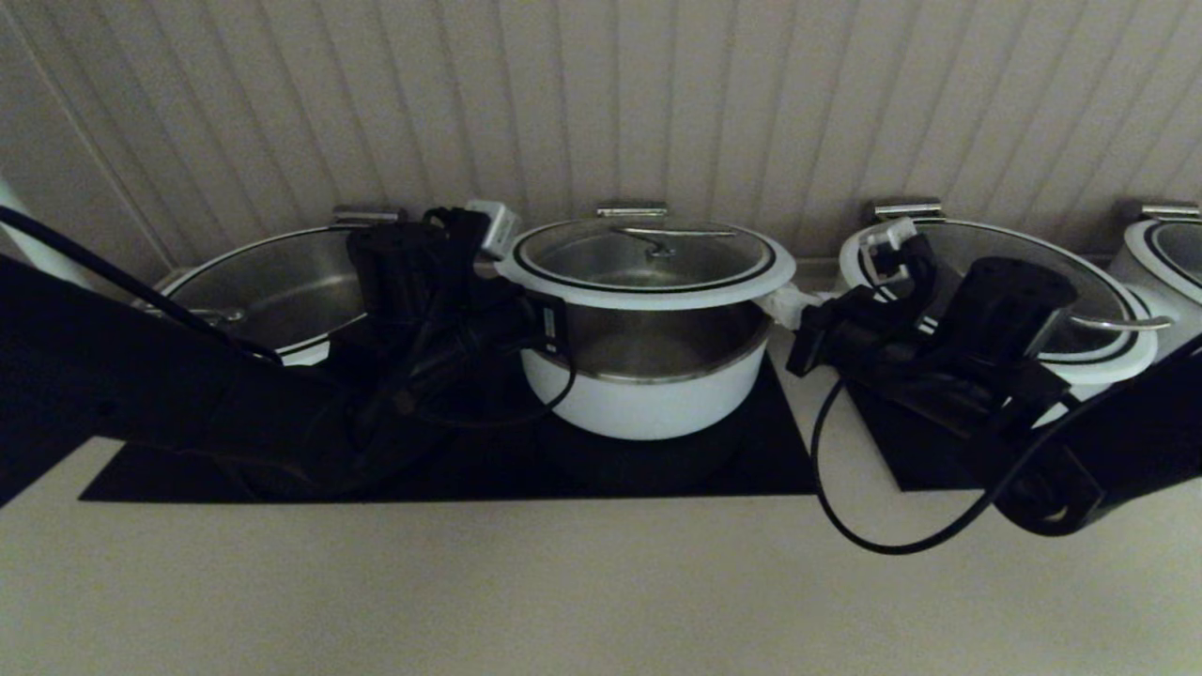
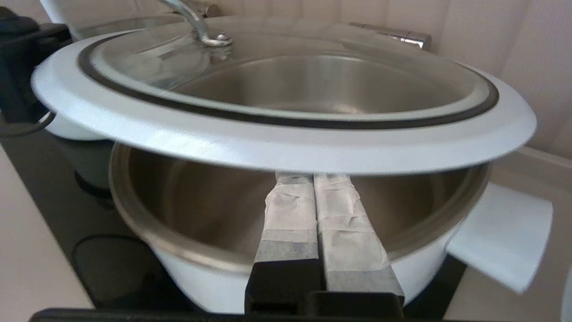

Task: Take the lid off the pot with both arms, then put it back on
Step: Open the pot lid completely

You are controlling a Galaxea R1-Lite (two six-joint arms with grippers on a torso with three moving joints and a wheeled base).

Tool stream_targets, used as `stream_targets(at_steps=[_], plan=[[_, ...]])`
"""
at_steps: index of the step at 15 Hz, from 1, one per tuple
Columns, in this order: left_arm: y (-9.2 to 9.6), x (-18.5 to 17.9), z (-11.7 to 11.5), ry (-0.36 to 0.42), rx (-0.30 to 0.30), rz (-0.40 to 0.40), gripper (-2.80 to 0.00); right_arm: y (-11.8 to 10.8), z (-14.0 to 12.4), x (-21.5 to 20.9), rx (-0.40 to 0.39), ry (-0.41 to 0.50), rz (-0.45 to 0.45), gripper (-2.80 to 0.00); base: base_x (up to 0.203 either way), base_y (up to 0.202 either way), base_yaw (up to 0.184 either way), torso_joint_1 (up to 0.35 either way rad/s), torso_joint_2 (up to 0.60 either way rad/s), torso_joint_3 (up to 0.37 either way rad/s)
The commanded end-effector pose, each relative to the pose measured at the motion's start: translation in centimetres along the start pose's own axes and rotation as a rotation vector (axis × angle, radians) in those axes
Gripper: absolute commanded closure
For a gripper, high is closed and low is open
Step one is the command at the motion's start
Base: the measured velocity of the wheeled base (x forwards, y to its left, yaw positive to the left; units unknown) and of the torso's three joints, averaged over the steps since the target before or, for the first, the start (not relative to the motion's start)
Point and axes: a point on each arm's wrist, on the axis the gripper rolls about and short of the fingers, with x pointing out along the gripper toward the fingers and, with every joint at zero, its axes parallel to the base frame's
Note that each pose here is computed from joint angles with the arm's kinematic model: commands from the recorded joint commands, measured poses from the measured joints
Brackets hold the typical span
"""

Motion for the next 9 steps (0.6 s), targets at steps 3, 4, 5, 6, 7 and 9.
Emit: stream_targets(at_steps=[3, 4, 5, 6, 7, 9], plan=[[0.0, -0.1, 0.2, -0.009, 0.000, -0.001, 0.00, -0.6, -0.5, 1.4, -0.010, -0.020, 0.001, 0.00, 0.000, 0.000, 0.000, 0.000, 0.00, 0.000], [0.0, -0.1, 0.2, -0.009, 0.000, -0.001, 0.00, -0.7, -0.7, 1.6, -0.016, -0.019, 0.001, 0.00, 0.000, 0.000, 0.000, 0.000, 0.00, 0.000], [0.0, -0.1, 0.2, -0.009, 0.000, 0.000, 0.00, -0.8, -0.7, 1.9, -0.023, -0.024, 0.000, 0.00, 0.000, 0.000, 0.000, 0.000, 0.00, 0.000], [0.1, 0.0, 0.2, -0.008, 0.000, 0.001, 0.00, -0.9, -0.9, 2.2, -0.027, -0.027, -0.001, 0.00, 0.000, 0.000, 0.000, 0.000, 0.00, 0.000], [0.0, 0.0, 0.2, -0.008, 0.000, 0.001, 0.00, -1.1, -1.0, 2.5, -0.030, -0.030, -0.001, 0.00, 0.000, 0.000, 0.000, 0.000, 0.00, 0.000], [0.1, 0.0, 0.2, -0.008, 0.000, 0.002, 0.00, -1.3, -0.8, 3.0, -0.036, -0.045, -0.001, 0.00, 0.000, 0.000, 0.000, 0.000, 0.00, 0.000]])
